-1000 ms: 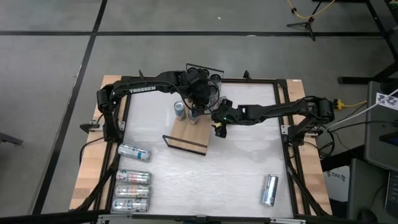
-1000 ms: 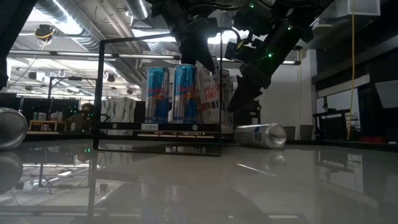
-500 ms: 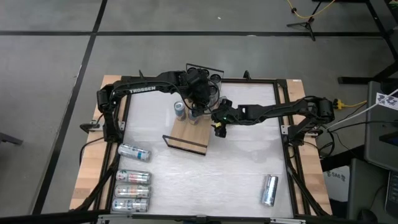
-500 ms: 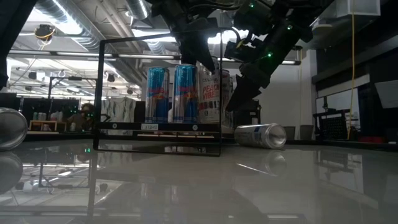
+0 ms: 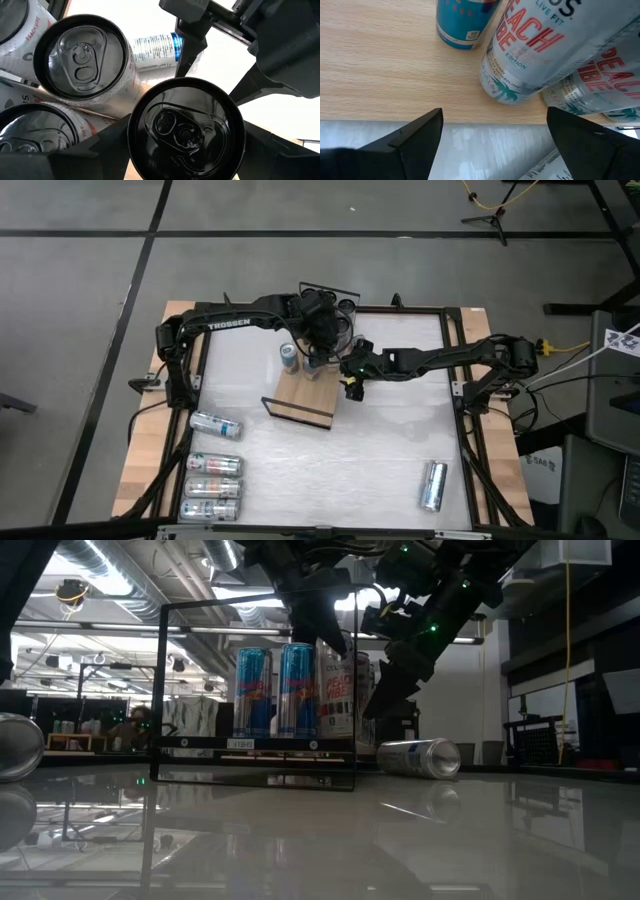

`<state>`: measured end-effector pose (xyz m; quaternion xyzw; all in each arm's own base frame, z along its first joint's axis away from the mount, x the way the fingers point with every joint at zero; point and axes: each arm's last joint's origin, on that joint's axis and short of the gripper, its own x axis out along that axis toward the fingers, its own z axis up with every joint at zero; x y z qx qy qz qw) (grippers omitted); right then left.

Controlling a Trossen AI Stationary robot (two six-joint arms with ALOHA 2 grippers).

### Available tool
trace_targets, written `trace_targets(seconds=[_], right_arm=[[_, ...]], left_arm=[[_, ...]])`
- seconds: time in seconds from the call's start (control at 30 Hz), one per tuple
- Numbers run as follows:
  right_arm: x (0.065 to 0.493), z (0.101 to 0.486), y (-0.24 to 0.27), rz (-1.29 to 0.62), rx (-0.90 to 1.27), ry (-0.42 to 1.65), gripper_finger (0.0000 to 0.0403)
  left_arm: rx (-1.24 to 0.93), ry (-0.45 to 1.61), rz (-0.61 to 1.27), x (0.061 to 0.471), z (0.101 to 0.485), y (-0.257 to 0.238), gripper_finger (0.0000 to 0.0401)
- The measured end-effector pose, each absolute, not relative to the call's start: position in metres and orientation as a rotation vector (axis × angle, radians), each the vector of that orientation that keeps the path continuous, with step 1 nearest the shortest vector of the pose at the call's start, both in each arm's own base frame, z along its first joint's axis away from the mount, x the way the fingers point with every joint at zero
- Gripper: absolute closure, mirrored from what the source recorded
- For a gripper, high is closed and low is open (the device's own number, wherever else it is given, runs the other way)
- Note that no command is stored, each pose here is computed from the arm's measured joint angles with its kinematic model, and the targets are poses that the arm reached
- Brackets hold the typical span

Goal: Place canned beverage on shelf
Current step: Put the top right pink soda can on the shelf aligned with the other pink soda can

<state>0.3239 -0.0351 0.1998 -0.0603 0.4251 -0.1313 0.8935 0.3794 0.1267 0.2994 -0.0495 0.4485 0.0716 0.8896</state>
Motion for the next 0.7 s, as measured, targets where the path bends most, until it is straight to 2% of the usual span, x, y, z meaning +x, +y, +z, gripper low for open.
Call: trace_targets(seconds=[0.7], right_arm=[[0.3239,0.2,-0.0348,-0.272,-0.125,0.881,0.0052]], left_arm=[[-0.088,0.9,0.182,0.3818,0.3016,0.1283,0.0128]])
